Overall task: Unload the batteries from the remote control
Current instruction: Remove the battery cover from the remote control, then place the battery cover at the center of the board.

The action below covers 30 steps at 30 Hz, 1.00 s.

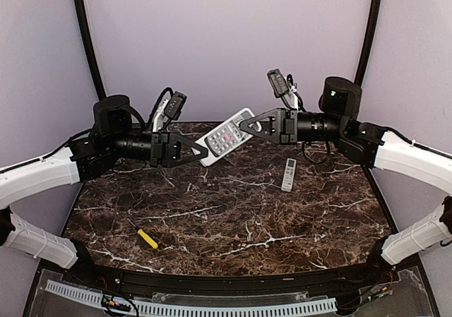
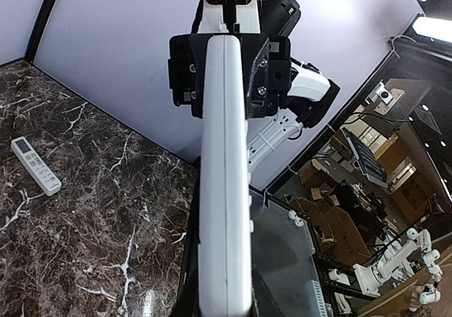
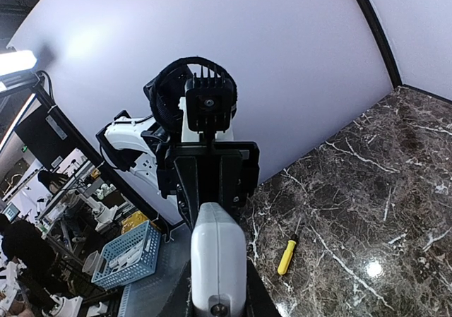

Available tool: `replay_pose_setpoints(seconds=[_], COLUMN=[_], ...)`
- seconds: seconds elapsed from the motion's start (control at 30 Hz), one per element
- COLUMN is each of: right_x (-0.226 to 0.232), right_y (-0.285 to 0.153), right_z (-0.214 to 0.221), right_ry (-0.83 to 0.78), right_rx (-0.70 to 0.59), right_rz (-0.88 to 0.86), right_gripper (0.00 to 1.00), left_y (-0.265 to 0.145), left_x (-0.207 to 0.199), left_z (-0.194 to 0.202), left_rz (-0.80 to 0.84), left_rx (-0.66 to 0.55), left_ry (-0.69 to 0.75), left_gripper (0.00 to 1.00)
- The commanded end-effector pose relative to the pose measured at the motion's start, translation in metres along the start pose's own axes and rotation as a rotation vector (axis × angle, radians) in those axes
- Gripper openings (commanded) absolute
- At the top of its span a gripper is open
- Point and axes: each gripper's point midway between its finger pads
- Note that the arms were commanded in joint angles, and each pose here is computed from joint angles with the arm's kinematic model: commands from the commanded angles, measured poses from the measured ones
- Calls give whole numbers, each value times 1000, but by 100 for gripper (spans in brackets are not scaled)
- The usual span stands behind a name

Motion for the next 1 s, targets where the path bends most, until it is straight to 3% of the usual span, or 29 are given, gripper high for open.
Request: replay_pose_setpoints(seconds=[0.0, 0.33, 0.73, 0.97], right_x=[-13, -20, -26, -25], right_y=[-11, -13, -26, -27], right_z=[-15, -11, -13, -14], right_ry=[3, 22, 39, 39], right_rx=[-62, -68, -94, -105], right_rz=[61, 82, 112, 98], right_gripper=[0, 0, 0, 0], left_y=[-3, -3, -7, -8], left_x=[-8, -10, -4, -1], left_z=[-2, -1, 1, -1], left_rz=[18, 43, 19, 6], left_rx=[-1, 3, -13, -29], left_ry=[17, -3, -21, -24], left_gripper=[16, 30, 25, 10])
Point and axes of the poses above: each gripper's point midway between its finger pads, its own y axis out along the fingers, its own x axis along the line the jaws close on, z = x × y, and after that the axes turned 15 degrees about -y, right-handed
